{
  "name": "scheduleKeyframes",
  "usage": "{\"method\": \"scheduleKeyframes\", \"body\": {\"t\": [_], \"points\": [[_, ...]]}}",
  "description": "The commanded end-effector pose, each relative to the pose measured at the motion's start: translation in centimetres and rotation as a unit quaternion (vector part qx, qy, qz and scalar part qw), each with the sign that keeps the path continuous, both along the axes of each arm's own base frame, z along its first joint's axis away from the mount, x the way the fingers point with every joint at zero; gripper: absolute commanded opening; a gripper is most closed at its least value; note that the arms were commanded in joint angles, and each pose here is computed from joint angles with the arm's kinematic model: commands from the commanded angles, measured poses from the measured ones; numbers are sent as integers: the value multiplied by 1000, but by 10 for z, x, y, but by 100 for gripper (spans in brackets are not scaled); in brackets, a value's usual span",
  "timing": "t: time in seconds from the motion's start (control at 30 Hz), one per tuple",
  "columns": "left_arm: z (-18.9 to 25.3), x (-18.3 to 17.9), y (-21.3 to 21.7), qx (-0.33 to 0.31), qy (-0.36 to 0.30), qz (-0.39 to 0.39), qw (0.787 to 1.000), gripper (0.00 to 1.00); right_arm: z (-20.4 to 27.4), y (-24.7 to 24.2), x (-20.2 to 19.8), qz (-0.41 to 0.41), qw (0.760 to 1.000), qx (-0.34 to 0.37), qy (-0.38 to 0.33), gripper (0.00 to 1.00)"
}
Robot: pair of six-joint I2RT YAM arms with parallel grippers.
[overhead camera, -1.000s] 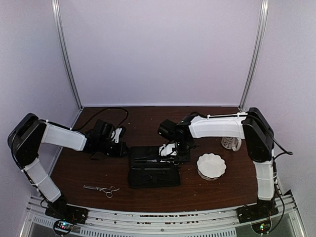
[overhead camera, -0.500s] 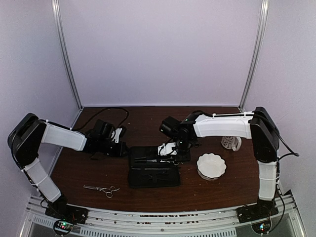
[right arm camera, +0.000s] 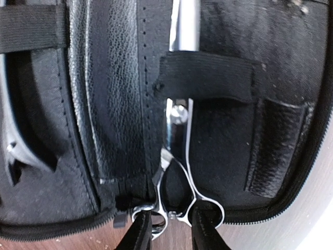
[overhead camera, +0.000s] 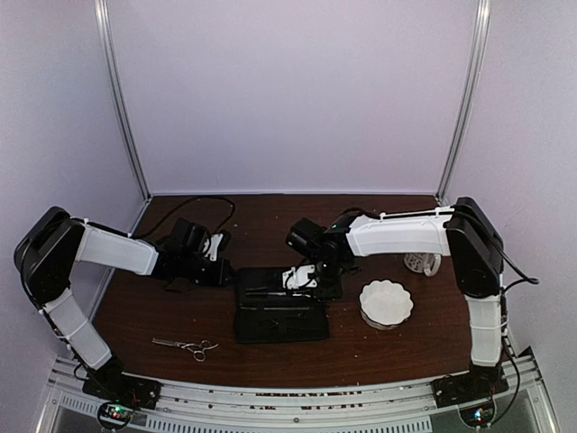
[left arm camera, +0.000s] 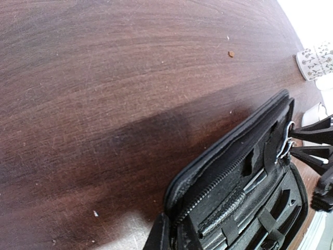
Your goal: Sort the hair-cutting tools
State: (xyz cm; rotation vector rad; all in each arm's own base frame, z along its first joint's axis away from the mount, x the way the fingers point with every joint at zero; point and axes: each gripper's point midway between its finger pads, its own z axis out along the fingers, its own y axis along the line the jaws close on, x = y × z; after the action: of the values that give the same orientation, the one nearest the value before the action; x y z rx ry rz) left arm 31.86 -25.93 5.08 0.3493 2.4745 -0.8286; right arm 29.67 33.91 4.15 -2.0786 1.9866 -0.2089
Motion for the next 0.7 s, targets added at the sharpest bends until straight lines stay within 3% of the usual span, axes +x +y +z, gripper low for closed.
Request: {"method": "scheduleKeyframes", "body": {"t": [0.0,0.4,0.67], "points": [[8,2,-6,-6,-10,-15,1000,3,-10,6,3,12,1000,-8,-7,27],[5,1,-7,-12,-6,-16,1000,3,-7,48,3,35,999,16,-17,24],[3,-2,-5,-9,-4,-16,1000,3,-22,29,9,39,998,-26,-49,22]]}}
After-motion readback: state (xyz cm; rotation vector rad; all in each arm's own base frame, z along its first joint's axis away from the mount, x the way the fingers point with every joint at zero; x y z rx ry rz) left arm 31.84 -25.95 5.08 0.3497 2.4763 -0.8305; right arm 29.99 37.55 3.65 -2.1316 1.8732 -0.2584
